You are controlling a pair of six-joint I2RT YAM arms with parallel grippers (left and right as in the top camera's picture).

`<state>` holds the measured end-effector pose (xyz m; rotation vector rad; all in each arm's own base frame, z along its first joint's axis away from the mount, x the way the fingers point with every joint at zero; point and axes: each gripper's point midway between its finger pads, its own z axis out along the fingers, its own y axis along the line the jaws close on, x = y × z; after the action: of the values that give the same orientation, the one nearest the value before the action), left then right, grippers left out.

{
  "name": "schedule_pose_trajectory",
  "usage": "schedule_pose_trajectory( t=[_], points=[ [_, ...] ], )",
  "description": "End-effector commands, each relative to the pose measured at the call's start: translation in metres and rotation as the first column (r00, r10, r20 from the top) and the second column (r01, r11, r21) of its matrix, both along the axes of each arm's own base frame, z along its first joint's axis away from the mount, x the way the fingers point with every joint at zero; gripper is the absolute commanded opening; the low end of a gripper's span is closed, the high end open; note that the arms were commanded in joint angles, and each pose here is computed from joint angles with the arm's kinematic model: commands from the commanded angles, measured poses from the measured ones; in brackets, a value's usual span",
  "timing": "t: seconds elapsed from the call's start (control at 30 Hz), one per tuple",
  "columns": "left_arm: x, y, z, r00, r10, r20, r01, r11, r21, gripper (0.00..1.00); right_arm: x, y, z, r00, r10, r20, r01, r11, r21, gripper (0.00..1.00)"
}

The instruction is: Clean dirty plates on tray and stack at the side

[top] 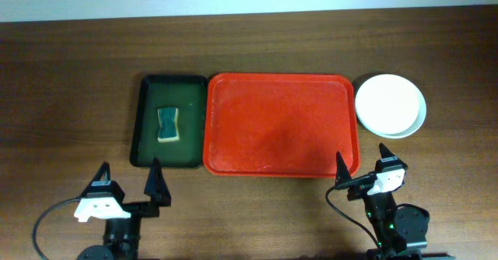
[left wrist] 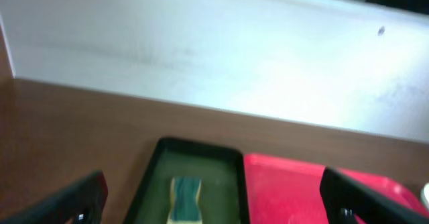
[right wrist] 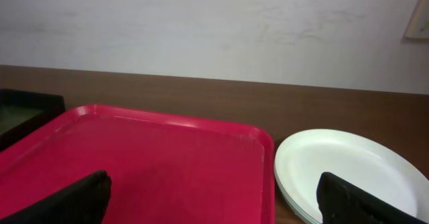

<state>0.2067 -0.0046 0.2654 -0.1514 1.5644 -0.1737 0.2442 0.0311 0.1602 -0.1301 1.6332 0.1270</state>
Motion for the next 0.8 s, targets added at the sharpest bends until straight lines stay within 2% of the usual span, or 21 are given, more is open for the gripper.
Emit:
schedule_pose_trajectory(
  t=[0.0,0.03,0.1,0.3,0.57,0.7,0.77],
  points=[
    [0.007,-0.01,0.021,0.985,-0.053,0.165,0.055,0.998,-0.011,1.0,0.0,-0.001,-0.002,1.0,-0.004,-0.001,0.004,1.0,-0.003,0.99],
    [0.008,-0.01,0.031,0.969,-0.056,0.242,0.06,0.998,-0.01,0.99,0.0,-0.001,-0.002,1.0,-0.004,-0.001,0.004,1.0,-0.003,0.99],
    [0.01,-0.01,0.034,0.95,-0.054,0.308,0.06,0.998,-0.011,0.99,0.0,-0.001,-0.002,1.0,-0.004,-0.001,0.004,1.0,-0.003,0.99],
    [0.023,-0.015,0.002,0.951,-0.074,0.301,0.081,0.997,-0.011,0.99,0.0,-0.001,-0.002,1.0,-0.004,-0.001,0.004,1.0,-0.003,0.99],
    [0.036,-0.013,-0.048,0.984,-0.059,0.169,0.063,0.998,-0.015,0.99,0.0,-0.001,-0.002,1.0,-0.004,-0.001,0.004,1.0,-0.003,0.99],
    [0.039,-0.007,-0.104,0.998,-0.025,-0.06,0.024,1.0,-0.013,0.99,0.0,-0.001,-0.002,1.0,-0.004,-0.001,0.004,1.0,-0.003,0.98],
    [0.039,-0.007,-0.109,0.996,-0.025,-0.081,0.03,0.998,0.059,1.0,0.0,-0.001,-0.002,1.0,-0.004,-0.001,0.004,1.0,-0.003,0.98]
  ],
)
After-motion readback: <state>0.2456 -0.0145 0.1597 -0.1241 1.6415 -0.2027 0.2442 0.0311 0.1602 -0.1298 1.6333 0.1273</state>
